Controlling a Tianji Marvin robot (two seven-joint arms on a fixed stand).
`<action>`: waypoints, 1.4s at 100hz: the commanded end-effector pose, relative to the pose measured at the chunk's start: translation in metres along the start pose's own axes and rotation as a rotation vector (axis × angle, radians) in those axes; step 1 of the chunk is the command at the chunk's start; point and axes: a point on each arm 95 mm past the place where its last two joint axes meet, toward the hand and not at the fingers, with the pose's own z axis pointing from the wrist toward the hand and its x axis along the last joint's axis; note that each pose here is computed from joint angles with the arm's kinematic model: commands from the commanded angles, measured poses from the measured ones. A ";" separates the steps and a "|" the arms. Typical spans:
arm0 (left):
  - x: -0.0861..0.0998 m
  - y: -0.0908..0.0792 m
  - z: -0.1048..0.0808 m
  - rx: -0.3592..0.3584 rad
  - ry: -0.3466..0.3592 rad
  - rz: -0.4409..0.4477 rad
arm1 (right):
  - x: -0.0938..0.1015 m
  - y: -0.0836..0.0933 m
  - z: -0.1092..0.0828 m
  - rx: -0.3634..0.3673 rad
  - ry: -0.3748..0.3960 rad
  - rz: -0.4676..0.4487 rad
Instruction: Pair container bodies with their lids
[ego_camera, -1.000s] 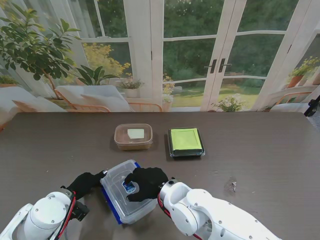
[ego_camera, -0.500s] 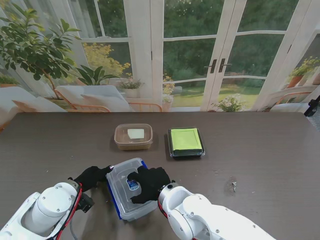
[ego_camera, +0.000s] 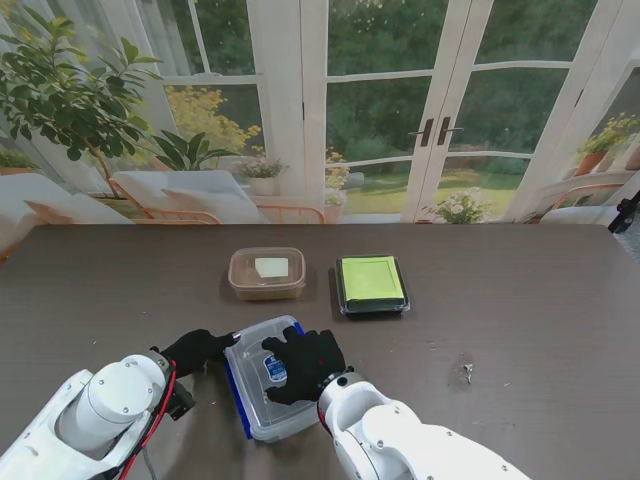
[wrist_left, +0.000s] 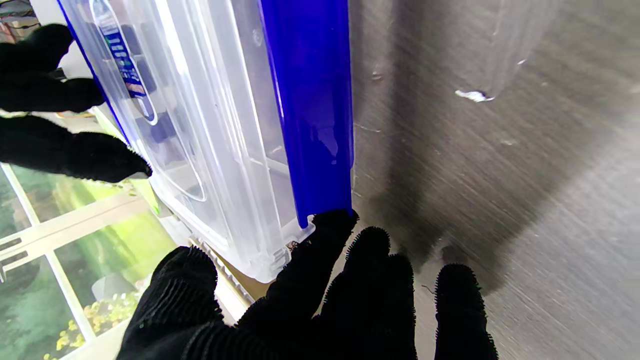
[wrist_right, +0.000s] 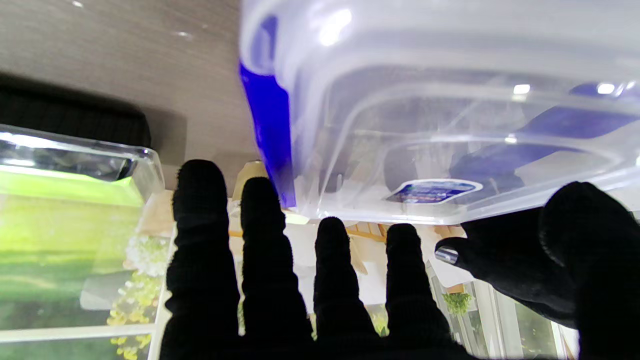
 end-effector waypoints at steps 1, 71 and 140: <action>-0.018 0.023 -0.003 -0.073 -0.049 -0.016 | 0.008 0.002 -0.001 -0.012 0.007 0.002; -0.038 0.036 -0.022 -0.053 -0.117 0.022 | 0.015 -0.010 0.004 0.068 0.041 -0.018; -0.042 0.047 -0.029 -0.055 -0.135 -0.031 | 0.018 -0.011 -0.002 0.099 0.049 -0.014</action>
